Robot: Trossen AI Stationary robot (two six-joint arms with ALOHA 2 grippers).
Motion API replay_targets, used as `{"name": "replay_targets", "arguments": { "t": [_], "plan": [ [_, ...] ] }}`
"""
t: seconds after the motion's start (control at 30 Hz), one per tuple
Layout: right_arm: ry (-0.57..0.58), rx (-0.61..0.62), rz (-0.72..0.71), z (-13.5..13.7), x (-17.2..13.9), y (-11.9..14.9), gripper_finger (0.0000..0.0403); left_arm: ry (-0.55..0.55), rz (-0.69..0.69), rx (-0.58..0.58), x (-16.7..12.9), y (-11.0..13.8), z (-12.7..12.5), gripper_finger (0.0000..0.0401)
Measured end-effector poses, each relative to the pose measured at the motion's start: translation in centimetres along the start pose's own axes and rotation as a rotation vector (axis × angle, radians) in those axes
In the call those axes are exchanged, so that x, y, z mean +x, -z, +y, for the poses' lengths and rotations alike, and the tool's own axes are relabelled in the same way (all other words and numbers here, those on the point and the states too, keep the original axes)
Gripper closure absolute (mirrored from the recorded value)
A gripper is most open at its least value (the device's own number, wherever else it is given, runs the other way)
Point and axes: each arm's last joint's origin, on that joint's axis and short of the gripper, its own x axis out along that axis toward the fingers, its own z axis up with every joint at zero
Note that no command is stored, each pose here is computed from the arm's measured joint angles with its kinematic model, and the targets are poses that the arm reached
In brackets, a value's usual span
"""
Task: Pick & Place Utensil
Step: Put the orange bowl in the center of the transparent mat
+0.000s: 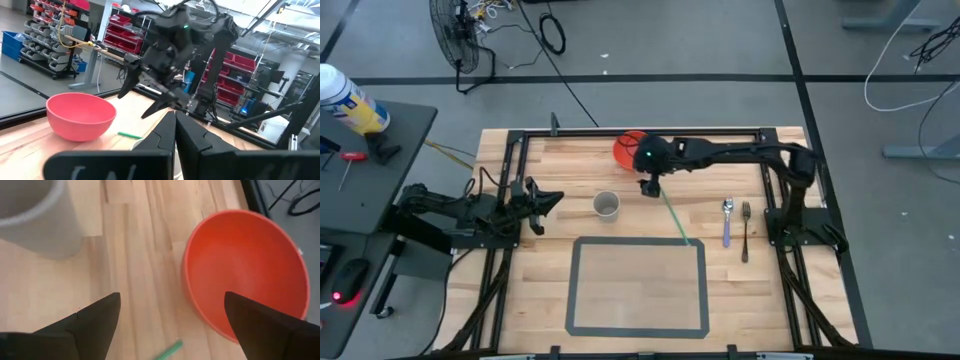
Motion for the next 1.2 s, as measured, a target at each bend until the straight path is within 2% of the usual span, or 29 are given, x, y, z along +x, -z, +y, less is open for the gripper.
{"name": "replay_targets", "arguments": {
  "t": [0.33,0.87,1.2],
  "plan": [
    [0.046,0.016,0.041,-2.5,4.3,1.5,0.0083,-0.009,-0.002,0.011,0.0,0.0,0.0,0.0387],
    [0.000,-0.019,-0.006,-2.7,5.4,1.5,0.0162,-0.012,0.000,0.001,0.0,0.0,0.0,0.0387],
    [0.010,-0.001,-0.003,-2.8,5.4,1.5,0.0238,-0.012,-0.001,-0.007,0.0,0.0,0.0,0.0387]
  ]
}}
